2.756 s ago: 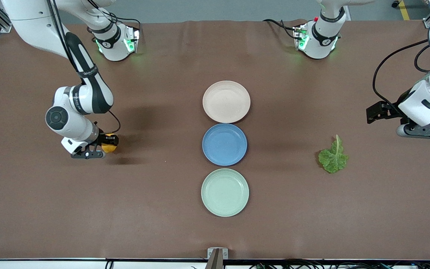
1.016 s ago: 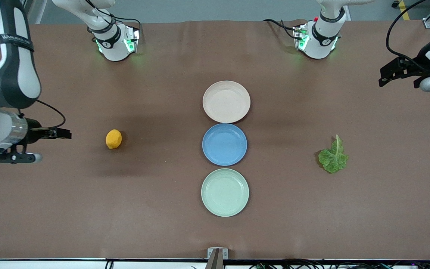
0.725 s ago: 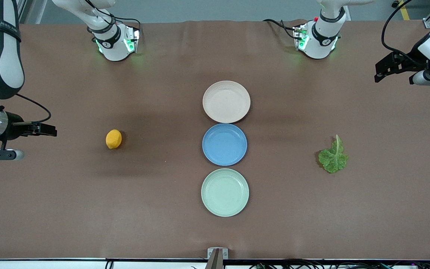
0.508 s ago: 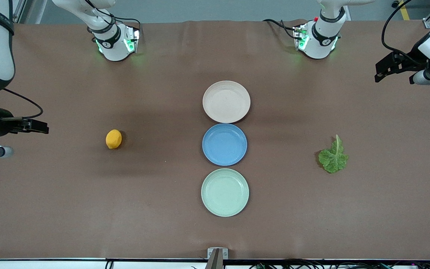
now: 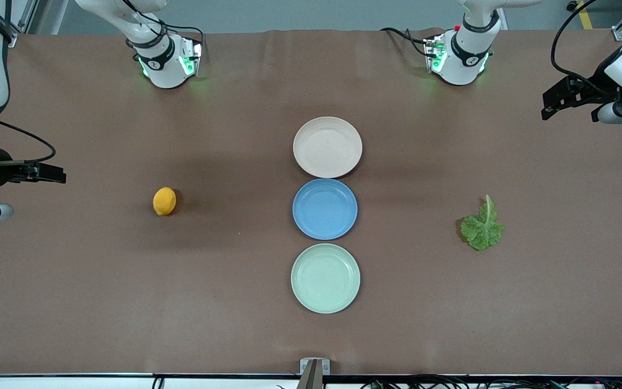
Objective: Pick lemon and lettuce from plates
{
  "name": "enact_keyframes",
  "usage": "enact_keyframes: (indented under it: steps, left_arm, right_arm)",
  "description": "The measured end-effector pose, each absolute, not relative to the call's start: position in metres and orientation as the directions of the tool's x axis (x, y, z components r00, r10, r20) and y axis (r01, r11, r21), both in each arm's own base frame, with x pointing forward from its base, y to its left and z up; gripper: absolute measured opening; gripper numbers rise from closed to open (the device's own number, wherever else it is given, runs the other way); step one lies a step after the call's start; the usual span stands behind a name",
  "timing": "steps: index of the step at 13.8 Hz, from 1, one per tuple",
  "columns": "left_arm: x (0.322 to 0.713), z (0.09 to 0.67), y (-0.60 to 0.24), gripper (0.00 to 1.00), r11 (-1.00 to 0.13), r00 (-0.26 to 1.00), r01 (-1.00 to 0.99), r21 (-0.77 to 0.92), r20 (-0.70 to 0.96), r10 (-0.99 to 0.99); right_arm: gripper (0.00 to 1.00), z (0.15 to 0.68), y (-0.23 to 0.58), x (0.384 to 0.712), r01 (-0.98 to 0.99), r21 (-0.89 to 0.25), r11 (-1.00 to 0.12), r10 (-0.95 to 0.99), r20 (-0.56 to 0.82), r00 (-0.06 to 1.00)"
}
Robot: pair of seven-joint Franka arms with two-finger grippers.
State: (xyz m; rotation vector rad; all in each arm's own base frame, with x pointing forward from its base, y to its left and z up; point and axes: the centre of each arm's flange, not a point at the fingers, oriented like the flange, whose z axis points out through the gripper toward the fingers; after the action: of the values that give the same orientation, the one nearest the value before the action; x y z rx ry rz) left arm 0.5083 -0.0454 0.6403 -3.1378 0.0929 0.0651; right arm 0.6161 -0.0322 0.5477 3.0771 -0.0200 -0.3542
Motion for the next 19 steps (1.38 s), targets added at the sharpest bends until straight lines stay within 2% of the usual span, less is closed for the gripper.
enact_keyframes:
  steps: [13,19]
  left_arm:
    - [0.51,0.639,-0.039,1.0,-0.999,0.998,-0.048,0.001,-0.038,-0.048]
    - [0.51,0.639,-0.035,1.0,-0.999,0.998,-0.039,0.001,-0.039,-0.039]
  right_arm:
    - [1.0,0.601,-0.045,0.543,-0.024,0.032,-0.999,-0.028,-0.131,0.991]
    - [1.0,0.621,-0.052,0.527,-0.011,0.026,-1.0,-0.013,-0.085,0.996]
